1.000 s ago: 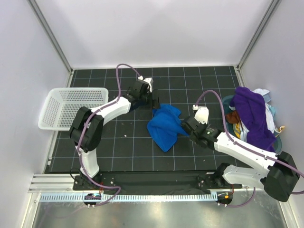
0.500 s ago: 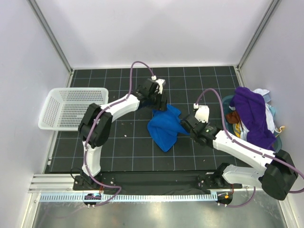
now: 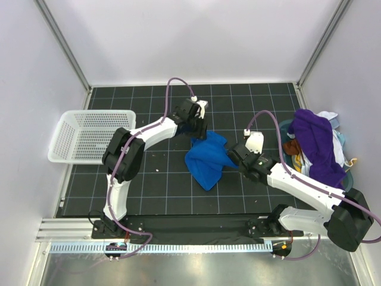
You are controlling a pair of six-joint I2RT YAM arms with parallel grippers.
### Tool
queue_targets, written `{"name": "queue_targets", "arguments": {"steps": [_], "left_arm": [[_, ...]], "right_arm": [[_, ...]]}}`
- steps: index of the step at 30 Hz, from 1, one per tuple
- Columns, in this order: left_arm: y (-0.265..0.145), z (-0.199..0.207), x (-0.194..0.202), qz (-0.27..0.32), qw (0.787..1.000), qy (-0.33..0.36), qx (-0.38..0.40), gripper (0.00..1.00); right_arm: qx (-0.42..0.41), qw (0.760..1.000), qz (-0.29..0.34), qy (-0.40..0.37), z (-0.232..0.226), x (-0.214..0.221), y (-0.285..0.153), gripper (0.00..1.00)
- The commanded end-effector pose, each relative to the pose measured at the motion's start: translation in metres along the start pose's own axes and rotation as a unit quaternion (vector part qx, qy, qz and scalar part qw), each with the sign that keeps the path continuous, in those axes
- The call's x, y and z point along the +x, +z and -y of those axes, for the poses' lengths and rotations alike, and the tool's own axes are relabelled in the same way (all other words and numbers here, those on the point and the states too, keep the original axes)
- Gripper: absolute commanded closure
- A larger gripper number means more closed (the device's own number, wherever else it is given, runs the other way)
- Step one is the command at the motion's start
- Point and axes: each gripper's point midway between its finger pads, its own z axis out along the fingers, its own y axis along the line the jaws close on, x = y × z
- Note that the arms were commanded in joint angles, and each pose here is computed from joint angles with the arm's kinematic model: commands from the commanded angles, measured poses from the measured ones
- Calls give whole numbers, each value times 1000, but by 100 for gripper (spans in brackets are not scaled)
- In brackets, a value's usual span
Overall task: Fold and stack the towels
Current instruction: Flatten out the crumpled towel
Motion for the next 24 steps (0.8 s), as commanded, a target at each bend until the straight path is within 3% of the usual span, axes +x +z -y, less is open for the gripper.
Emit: {"name": "queue_targets", "arguments": {"steps": [1, 16, 19, 24], "left_arm": [[-1, 8, -9, 7, 1000, 4, 19, 54], [-7, 18, -10, 12, 999, -7, 44, 88], [-10, 20, -12, 15, 999, -10, 44, 100], [-16, 20, -16, 25, 999, -12, 43, 100]], "right_arm": [[0, 999, 29, 21, -1, -23, -6, 99], [1, 999, 26, 27, -2, -22, -4, 99], [0, 999, 25, 27, -3, -23, -3, 99], [-1, 999, 26, 27, -4, -25, -3, 99]]}}
